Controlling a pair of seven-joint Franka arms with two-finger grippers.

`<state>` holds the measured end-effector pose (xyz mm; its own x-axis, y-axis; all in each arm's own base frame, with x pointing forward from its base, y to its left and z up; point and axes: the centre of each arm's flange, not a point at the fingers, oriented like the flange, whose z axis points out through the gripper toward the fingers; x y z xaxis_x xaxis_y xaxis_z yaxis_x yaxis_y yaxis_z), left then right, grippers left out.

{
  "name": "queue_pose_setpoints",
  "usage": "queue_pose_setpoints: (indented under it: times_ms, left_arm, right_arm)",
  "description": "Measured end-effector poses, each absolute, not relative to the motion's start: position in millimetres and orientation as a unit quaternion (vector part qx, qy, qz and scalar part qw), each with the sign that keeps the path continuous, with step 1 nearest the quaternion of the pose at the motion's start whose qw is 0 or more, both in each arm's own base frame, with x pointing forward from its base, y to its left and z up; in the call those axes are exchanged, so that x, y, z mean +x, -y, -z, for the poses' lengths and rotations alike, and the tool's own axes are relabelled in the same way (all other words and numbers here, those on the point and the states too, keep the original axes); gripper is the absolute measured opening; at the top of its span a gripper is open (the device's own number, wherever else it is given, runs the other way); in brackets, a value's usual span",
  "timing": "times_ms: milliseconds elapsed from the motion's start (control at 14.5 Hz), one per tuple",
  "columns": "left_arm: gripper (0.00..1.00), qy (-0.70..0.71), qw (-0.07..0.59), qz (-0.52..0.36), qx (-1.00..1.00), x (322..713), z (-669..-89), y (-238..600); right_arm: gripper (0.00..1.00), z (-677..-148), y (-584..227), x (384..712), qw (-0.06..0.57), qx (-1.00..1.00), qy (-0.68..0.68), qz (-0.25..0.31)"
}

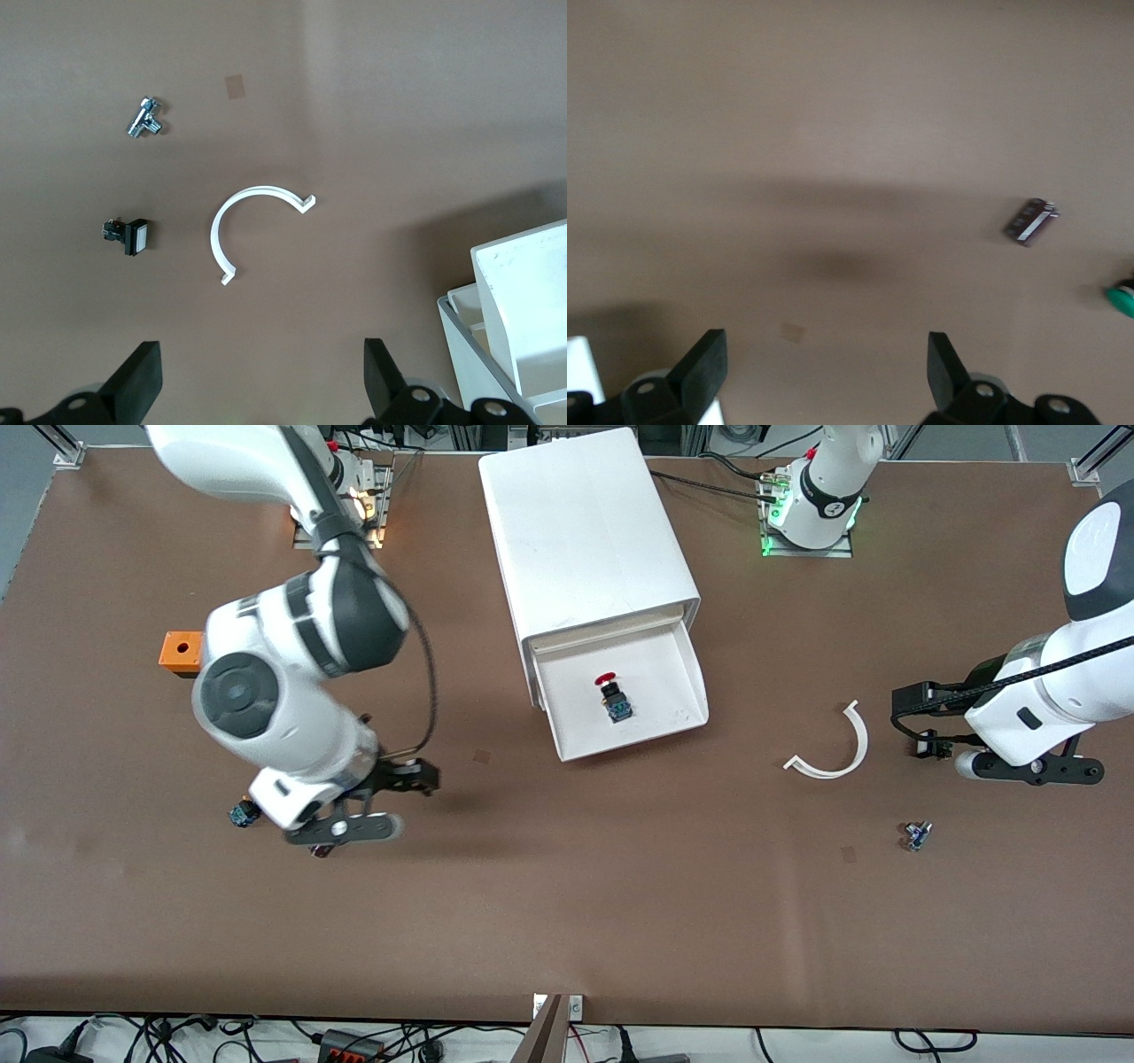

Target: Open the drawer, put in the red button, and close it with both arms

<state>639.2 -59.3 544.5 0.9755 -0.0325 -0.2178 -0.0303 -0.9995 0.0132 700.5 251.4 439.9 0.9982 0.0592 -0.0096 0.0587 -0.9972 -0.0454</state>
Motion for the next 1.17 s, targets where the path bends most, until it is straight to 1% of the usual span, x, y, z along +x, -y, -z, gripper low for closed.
queue_pose_setpoints:
  times_ms: [207, 345, 553, 691, 898, 1175]
  left_arm:
    - [1.0, 0.015, 0.005, 0.11, 0.994, 639.2, -544.5, 59.1]
    - [1.0, 0.016, 0.005, 0.11, 0.994, 639.1, -544.5, 59.8]
    - [1.0, 0.016, 0.007, 0.11, 0.994, 639.0, -544.5, 61.1]
    - [1.0, 0.019, 0.012, 0.112, 0.994, 639.0, -541.6, 65.6]
    - [1.0, 0.021, 0.025, 0.073, 0.997, 654.2, -519.7, 76.2]
    - [1.0, -0.018, 0.035, 0.057, 0.998, 672.9, -460.1, 112.3]
  right_arm:
    - [1.0, -438.1, -189.1, 711.9, 0.0, -0.999, 0.045, -0.029]
    - [1.0, -443.4, -157.6, 716.5, -0.004, -0.998, 0.049, -0.032]
    - [1.0, -466.8, -118.7, 710.1, -0.003, -0.998, 0.03, -0.05]
    - [1.0, -484.4, -95.2, 705.5, -0.001, -0.998, 0.014, -0.053]
    - [1.0, -504.5, -60.0, 702.3, 0.003, -0.999, -0.008, -0.046]
    - [1.0, -522.8, -33.0, 690.3, 0.008, -0.999, -0.025, -0.042]
